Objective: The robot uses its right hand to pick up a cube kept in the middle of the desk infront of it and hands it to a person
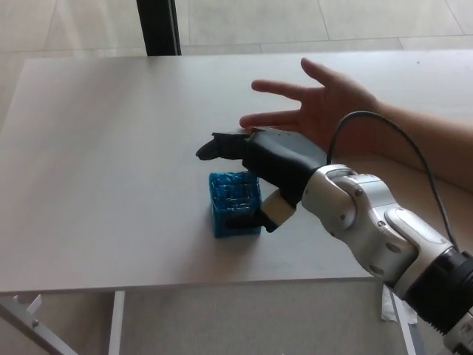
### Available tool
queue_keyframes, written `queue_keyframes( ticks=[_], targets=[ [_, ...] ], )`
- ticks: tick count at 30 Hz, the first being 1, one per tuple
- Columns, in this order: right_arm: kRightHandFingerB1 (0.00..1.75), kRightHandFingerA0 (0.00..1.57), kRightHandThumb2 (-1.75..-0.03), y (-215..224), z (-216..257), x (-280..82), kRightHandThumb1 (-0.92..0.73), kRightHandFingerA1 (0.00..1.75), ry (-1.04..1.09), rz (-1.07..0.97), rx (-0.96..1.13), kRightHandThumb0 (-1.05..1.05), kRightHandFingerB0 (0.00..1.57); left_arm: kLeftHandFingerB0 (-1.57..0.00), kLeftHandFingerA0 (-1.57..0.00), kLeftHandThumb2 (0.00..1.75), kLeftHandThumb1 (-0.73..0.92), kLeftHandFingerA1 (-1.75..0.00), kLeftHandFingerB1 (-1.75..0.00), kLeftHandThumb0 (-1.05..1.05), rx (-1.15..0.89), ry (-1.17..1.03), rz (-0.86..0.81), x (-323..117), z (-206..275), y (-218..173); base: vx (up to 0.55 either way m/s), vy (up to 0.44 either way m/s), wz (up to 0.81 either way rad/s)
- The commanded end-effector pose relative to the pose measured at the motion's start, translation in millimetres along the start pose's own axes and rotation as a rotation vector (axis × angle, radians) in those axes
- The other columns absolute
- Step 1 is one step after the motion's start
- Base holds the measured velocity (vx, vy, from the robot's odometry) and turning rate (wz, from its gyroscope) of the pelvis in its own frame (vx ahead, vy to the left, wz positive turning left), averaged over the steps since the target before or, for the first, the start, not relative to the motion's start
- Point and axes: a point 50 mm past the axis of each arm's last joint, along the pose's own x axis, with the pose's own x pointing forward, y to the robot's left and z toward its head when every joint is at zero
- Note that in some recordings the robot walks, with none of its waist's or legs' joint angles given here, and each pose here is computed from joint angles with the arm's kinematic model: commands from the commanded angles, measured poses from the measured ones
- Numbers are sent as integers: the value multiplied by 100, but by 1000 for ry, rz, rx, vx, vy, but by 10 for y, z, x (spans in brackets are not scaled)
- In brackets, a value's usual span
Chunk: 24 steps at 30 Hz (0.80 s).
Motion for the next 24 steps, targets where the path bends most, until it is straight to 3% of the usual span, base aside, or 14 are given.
queue_keyframes(
  ticks=[1,3,4,5,6,7,8,10,11,12,13,14,17,24],
  targets=[
    [53,2,-92,149,-68,-27,-23,56,65,59,-102,-43,0,-56,-78,55,45,-58,-38,-58,-1,-30,-1,4,67,30,0,0,0],
    [52,3,-91,168,-75,-32,-22,56,78,78,-112,-42,0,-56,-78,55,45,-57,-38,-58,0,-38,-3,5,72,23,0,0,0],
    [47,0,-94,183,-90,-31,-49,44,107,114,-118,-85,8,-55,-75,55,46,-55,-38,-56,1,-39,-5,5,74,17,0,0,0],
    [46,0,-59,187,-101,-30,-62,50,118,130,-133,-89,4,-55,-77,55,45,-56,-38,-58,3,-38,-5,8,81,12,0,0,0],
    [40,0,-95,193,-112,-30,-49,38,139,159,-141,-85,8,-55,-79,55,46,-56,-38,-57,11,-35,-8,10,87,10,0,0,0],
    [40,0,-95,188,-114,-32,-49,38,141,158,-141,-85,8,-55,-79,55,46,-56,-38,-57,12,-37,-9,13,95,4,0,0,0],
    [45,0,-59,195,-115,-33,-59,50,153,172,-145,-90,2,-55,-77,55,46,-55,-38,-58,15,-39,-11,13,98,0,0,0,0],
    [46,4,-58,213,-114,-34,-57,60,164,174,-150,-87,3,-54,-75,55,47,-54,-38,-58,44,-44,-18,11,100,-3,0,0,0],
    [49,28,-87,226,-111,-39,-44,72,157,149,-165,-82,3,-55,-74,55,47,-54,-38,-56,49,-43,-18,10,92,-5,0,0,0],
    [48,55,-59,233,-98,-43,-52,143,140,116,-182,-72,15,-56,-75,55,47,-55,-38,-57,54,-41,-16,10,90,-6,0,0,0],
    [56,100,-85,254,-80,-56,-44,116,104,33,-224,-54,29,-57,-77,55,46,-57,-39,-57,49,-41,-19,10,88,-9,0,0,0],
    [51,100,-62,270,-71,-70,-60,151,75,-28,-253,-41,46,-56,-75,55,47,-56,-39,-55,47,-41,-21,10,88,-11,0,0,0],
    [64,102,-71,318,-67,-92,-67,175,23,-179,-286,-27,67,-56,-72,56,48,-55,-38,-57,86,-41,-15,11,88,-19,0,0,0],
    [98,88,-78,364,31,-77,-57,175,43,-259,-240,-23,90,-55,-71,56,49,-54,-39,-59,57,-50,-30,13,90,-48,0,0,0]
  ],
)
